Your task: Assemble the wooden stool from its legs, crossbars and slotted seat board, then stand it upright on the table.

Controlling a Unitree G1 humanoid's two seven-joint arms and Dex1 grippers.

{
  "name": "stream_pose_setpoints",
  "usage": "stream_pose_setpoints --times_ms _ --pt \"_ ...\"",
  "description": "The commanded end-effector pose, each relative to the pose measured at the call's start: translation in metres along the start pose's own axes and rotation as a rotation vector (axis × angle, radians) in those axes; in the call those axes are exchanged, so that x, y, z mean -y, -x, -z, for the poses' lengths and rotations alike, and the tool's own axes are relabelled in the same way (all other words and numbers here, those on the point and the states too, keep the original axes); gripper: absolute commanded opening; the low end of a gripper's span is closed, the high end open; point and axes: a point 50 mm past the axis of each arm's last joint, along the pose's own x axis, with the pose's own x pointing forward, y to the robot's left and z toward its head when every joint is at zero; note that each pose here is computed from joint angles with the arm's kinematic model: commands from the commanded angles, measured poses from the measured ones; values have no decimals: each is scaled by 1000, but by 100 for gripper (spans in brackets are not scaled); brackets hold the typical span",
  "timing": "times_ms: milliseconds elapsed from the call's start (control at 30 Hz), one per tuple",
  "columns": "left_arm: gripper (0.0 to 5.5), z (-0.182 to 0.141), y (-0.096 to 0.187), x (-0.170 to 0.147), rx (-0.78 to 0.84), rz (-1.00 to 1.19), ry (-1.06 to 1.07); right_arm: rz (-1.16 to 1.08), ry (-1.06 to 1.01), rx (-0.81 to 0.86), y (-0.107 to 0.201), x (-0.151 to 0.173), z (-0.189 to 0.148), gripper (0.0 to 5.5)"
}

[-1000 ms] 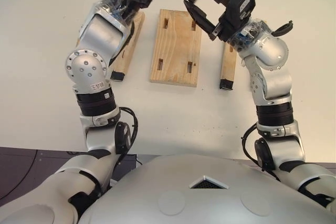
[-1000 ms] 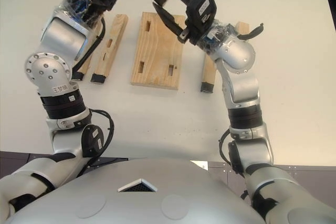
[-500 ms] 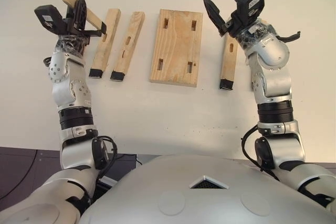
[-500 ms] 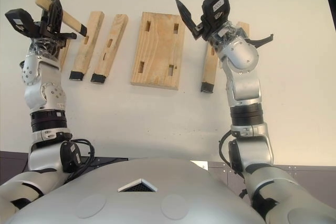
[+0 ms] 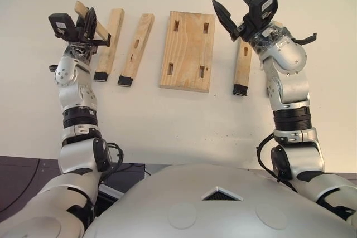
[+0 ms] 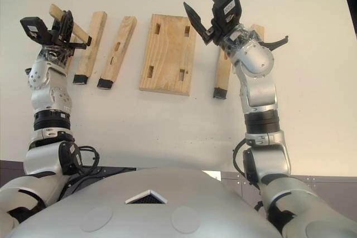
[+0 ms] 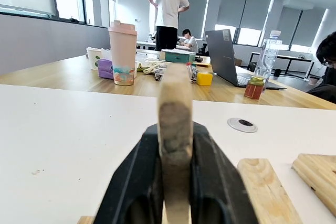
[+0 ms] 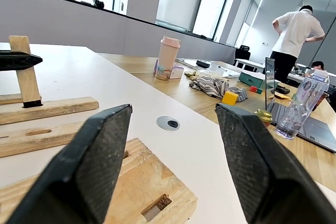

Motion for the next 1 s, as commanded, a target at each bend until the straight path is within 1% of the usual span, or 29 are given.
stream_pose_setpoints --times_ms 33,167,233,333,467,500,533,567,700,833,1000 --pt "38 49 15 7 -276 -7 36 -10 5 -21 -3 -1 1 293" --pt "38 75 25 14 -416 16 65 -12 -1 -33 -3 -4 3 293" --pt "38 83 29 16 -444 21 65 -12 -2 -37 -3 -4 4 293" --pt "38 82 28 17 -395 16 72 -8 -2 -38 -4 -4 3 293" --pt "38 64 23 14 -272 -7 84 4 -4 -38 -2 -4 4 293" --pt "74 57 21 12 -239 -19 80 9 -4 -39 -2 -4 4 293" --pt "95 51 21 10 -214 -31 73 16 0 -36 -1 -4 4 293" --pt "104 44 22 7 -196 -38 59 33 -3 -31 -1 -2 4 293" --pt "176 16 33 1 -189 -3 -9 89 -12 -27 2 5 4 293" --pt "242 9 54 1 -347 31 -26 107 -12 -33 5 6 5 293" --pt "320 10 62 2 -492 33 -54 107 -8 -46 6 5 8 293"
